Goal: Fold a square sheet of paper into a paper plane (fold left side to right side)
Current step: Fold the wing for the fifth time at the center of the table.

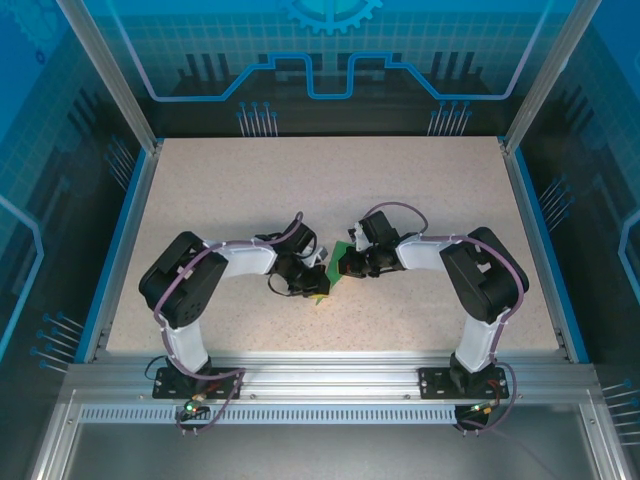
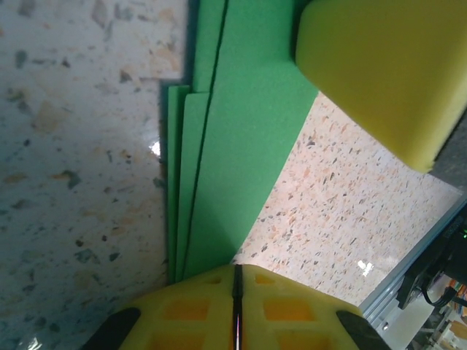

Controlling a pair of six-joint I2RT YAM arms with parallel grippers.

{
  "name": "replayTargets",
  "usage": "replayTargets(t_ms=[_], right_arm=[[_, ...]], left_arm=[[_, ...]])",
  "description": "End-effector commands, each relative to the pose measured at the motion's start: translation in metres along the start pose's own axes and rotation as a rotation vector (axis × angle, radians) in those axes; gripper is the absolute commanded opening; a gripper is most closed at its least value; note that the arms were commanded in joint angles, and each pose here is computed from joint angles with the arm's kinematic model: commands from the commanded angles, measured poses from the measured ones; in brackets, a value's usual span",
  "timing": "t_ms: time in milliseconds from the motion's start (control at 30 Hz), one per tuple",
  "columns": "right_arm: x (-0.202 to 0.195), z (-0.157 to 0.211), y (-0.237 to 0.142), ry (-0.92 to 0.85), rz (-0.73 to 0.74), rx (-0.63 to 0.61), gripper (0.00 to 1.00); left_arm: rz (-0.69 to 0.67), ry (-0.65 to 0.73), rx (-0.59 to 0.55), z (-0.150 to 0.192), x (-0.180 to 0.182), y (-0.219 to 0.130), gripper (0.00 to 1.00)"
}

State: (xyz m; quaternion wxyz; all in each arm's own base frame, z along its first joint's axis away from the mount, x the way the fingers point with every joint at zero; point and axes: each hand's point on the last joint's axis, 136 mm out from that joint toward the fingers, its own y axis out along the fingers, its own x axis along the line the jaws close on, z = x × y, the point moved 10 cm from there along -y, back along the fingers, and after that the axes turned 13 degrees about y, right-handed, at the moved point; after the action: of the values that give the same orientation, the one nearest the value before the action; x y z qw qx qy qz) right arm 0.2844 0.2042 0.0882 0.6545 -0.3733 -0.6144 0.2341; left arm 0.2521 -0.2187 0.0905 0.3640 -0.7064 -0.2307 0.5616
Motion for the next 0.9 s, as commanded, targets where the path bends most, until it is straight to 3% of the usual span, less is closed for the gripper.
replayTargets(t_ms=[0, 500, 700, 867], right_arm=[[-0.028, 0.008, 0.007, 0.057, 0.191, 0.037, 0.00], [-0.026, 0.004, 0.005, 0.045, 0.191, 0.029, 0.00], [-0.014, -0.004, 0.000, 0.019, 0.120, 0.002, 0.00], [0.015, -0.018, -0.024, -0.052, 0.076, -0.075, 0.10]], left_arm=[[-0.037, -0.037, 0.064, 0.024, 0.013, 0.004, 0.10], [-0.065, -0.080, 0.073, 0.066, 0.023, -0.004, 0.09], [-0.063, -0.067, 0.042, 0.070, 0.021, -0.011, 0.09], [-0.045, -0.017, -0.032, 0.066, 0.006, -0.030, 0.11]])
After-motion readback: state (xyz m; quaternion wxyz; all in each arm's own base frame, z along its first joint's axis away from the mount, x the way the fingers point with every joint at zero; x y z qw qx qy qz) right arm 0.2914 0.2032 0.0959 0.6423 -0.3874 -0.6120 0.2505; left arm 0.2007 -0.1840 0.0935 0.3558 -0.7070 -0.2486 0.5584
